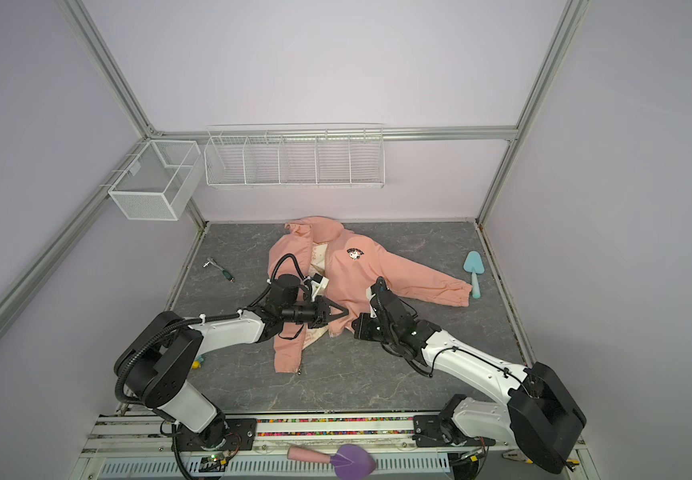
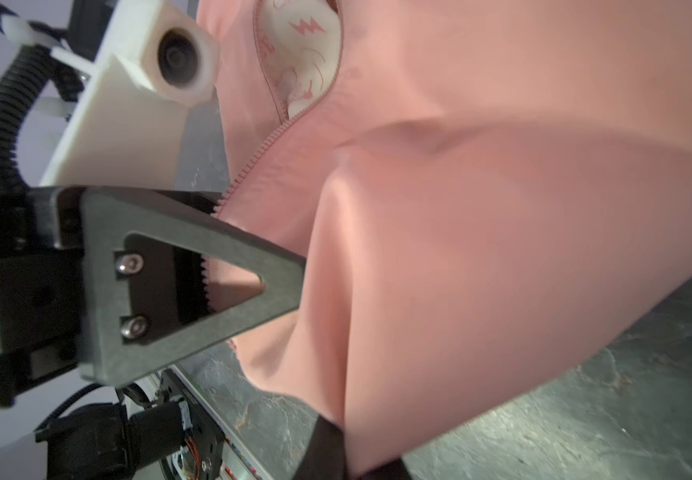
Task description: Zip up the jacket
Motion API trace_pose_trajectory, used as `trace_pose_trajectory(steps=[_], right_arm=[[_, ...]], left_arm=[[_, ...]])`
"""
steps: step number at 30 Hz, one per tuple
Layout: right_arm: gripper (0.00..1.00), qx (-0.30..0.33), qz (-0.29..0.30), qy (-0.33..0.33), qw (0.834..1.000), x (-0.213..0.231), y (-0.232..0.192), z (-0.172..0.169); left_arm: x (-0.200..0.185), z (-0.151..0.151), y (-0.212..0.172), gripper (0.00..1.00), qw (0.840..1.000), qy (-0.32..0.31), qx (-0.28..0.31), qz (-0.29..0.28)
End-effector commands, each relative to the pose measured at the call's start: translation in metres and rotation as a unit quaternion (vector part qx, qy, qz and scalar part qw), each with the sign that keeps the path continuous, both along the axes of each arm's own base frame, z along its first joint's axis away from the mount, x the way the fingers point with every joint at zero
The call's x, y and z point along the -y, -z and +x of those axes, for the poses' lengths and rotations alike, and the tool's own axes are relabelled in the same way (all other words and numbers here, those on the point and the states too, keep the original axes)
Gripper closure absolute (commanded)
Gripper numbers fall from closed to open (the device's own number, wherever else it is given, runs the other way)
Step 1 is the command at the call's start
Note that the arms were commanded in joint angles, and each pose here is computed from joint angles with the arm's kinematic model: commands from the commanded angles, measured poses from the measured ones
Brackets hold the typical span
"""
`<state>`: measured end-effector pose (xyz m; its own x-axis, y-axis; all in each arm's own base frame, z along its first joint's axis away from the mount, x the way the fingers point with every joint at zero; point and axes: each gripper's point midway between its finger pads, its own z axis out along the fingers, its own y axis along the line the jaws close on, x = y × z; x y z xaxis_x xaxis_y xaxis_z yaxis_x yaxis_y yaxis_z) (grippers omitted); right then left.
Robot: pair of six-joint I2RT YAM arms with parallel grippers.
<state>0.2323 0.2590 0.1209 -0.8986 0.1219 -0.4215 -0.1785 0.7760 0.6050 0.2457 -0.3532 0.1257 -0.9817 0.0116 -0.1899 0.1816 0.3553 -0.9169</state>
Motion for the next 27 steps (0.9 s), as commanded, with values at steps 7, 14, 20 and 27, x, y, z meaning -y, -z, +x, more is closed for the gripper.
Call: trace_pose_trajectory(steps=[7, 14, 20, 27], right_arm=[[0.94, -0.020, -0.073, -0.042, 0.996, 0.032, 0.003, -0.021], [0.94, -0.031, -0.074, -0.055, 0.995, 0.039, -0.001, -0.024], [0.93, -0.037, -0.064, -0.065, 0.995, 0.039, -0.003, -0.024], [0.88, -0.049, -0.052, -0.078, 0.994, 0.037, -0.004, -0.025]], left_arm=[[0.015, -0.011, -0.013, 0.74, 0.999, 0.033, 0.022, -0.022], [0.027, -0.028, -0.022, 0.72, 0.996, 0.069, 0.035, -0.036], [0.027, -0.034, -0.023, 0.71, 0.995, 0.079, 0.049, -0.037], [0.028, -0.038, -0.028, 0.69, 0.993, 0.088, 0.061, -0.055]])
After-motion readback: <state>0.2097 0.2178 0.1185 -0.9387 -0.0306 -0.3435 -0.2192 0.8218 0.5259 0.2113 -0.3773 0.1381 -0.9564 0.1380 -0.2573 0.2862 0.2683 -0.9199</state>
